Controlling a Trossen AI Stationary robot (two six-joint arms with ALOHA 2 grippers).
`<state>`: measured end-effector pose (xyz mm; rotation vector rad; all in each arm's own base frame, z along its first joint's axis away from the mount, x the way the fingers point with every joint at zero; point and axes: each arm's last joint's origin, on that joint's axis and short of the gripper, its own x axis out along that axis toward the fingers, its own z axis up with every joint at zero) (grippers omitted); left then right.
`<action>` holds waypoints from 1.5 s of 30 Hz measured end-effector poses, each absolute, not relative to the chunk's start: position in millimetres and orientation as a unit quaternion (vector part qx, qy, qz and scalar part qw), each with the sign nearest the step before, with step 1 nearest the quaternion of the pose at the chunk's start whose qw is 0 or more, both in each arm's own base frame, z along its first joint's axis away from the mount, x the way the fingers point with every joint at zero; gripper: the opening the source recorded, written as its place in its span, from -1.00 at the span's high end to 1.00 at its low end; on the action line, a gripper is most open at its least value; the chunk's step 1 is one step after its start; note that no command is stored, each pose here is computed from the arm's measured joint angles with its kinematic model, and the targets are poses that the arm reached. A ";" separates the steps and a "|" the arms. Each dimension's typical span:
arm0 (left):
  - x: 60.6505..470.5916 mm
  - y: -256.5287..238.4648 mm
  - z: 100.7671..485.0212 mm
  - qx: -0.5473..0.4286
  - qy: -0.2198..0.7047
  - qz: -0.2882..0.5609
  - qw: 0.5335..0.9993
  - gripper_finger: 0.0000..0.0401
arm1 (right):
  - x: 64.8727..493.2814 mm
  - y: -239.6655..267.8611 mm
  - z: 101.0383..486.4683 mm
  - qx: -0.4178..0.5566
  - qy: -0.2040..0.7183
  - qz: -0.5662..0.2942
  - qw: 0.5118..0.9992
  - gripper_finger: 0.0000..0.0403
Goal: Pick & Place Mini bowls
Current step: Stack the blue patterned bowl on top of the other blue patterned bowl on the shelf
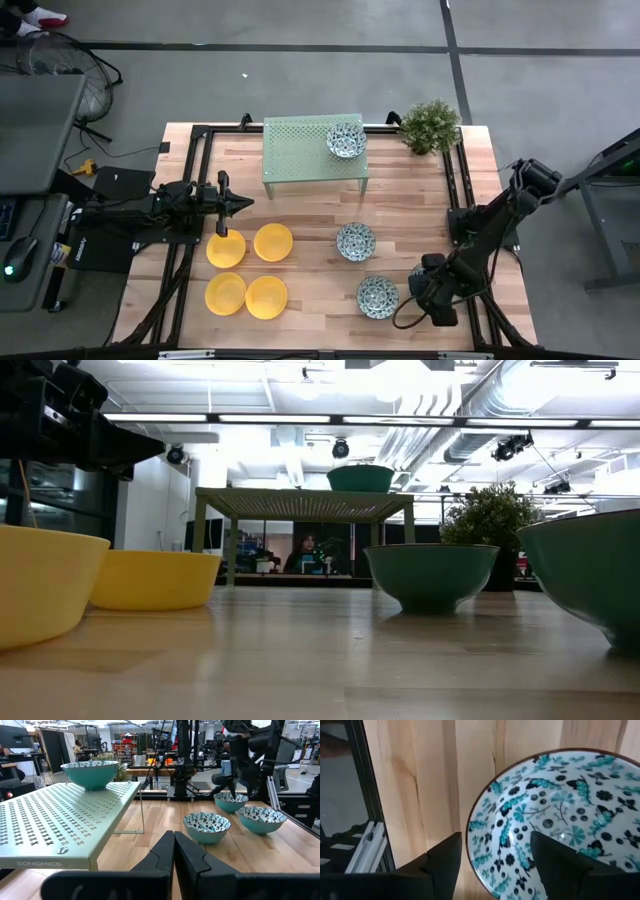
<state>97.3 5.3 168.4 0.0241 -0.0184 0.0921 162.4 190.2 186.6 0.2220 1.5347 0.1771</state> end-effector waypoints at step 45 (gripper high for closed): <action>97.3 5.3 168.4 0.012 -0.009 0.046 0.999 0.97 | 172.7 198.2 173.0 0.124 0.669 0.027 0.732 0.74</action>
